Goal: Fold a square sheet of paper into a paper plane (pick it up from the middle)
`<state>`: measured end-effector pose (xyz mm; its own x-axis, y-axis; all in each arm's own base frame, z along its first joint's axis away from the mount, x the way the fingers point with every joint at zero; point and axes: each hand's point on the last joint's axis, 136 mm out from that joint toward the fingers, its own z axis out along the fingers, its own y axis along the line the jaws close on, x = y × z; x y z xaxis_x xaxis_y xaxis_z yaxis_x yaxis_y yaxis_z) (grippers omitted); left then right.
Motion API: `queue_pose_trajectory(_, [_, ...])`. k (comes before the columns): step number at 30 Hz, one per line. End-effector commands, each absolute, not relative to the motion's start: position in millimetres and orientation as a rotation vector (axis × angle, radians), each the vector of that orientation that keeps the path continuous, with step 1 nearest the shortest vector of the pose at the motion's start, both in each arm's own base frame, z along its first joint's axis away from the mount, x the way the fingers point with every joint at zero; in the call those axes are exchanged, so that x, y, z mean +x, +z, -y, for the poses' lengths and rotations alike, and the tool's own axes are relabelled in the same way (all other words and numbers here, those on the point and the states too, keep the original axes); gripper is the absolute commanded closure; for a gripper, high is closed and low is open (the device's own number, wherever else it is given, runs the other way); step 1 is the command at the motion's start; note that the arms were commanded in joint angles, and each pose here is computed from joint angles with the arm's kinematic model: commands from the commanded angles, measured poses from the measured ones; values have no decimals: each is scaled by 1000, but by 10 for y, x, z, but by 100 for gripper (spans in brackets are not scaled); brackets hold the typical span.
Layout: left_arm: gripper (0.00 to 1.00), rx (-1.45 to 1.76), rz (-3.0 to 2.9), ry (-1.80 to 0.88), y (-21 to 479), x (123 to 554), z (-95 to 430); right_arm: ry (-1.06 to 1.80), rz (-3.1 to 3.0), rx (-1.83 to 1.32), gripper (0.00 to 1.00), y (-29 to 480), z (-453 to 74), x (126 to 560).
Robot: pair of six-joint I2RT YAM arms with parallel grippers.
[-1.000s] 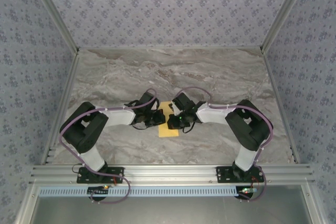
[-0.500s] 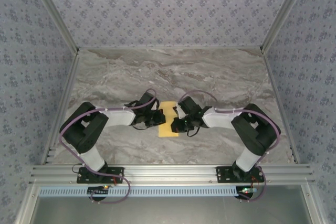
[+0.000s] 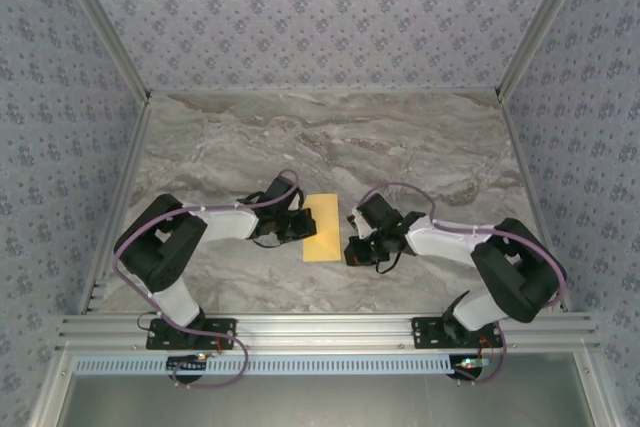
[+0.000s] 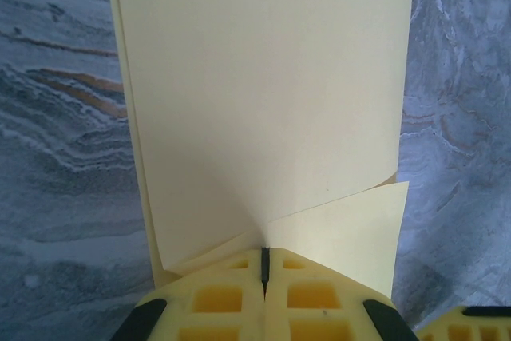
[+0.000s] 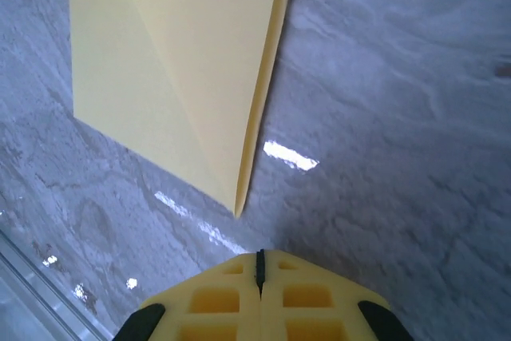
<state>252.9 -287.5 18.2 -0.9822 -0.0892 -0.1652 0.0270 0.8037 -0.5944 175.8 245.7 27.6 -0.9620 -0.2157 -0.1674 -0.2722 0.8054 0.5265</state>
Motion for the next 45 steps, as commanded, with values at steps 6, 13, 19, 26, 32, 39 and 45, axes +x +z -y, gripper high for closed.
queue_pose_trajectory(6, [67, -51, -2761, -958, 622, 2660, 2945, 923, -2681, -126, 82, 799, -2475, 2409])
queue_pose_trajectory(13, [28, -214, -2670, -867, 941, 2771, 2616, 1028, -2648, -102, 63, 751, -2667, 2715])
queue_pose_trajectory(19, [9, -329, -2670, -890, 838, 2666, 2364, 1112, -2689, -169, 57, 611, -2803, 2691])
queue_pose_trajectory(26, [1, -328, -2670, -1037, 796, 2568, 2473, 1151, -2717, -229, 68, 482, -2876, 2669])
queue_pose_trajectory(32, [4, -309, -2657, -1222, 794, 2514, 2663, 1140, -2708, -189, 93, 427, -2825, 2723])
queue_pose_trajectory(39, [32, -260, -2648, -1362, 789, 2487, 2850, 1134, -2673, -156, 96, 443, -2732, 2765])
queue_pose_trajectory(45, [43, -249, -2663, -1396, 710, 2485, 2944, 1142, -2679, -116, 95, 441, -2713, 2763])
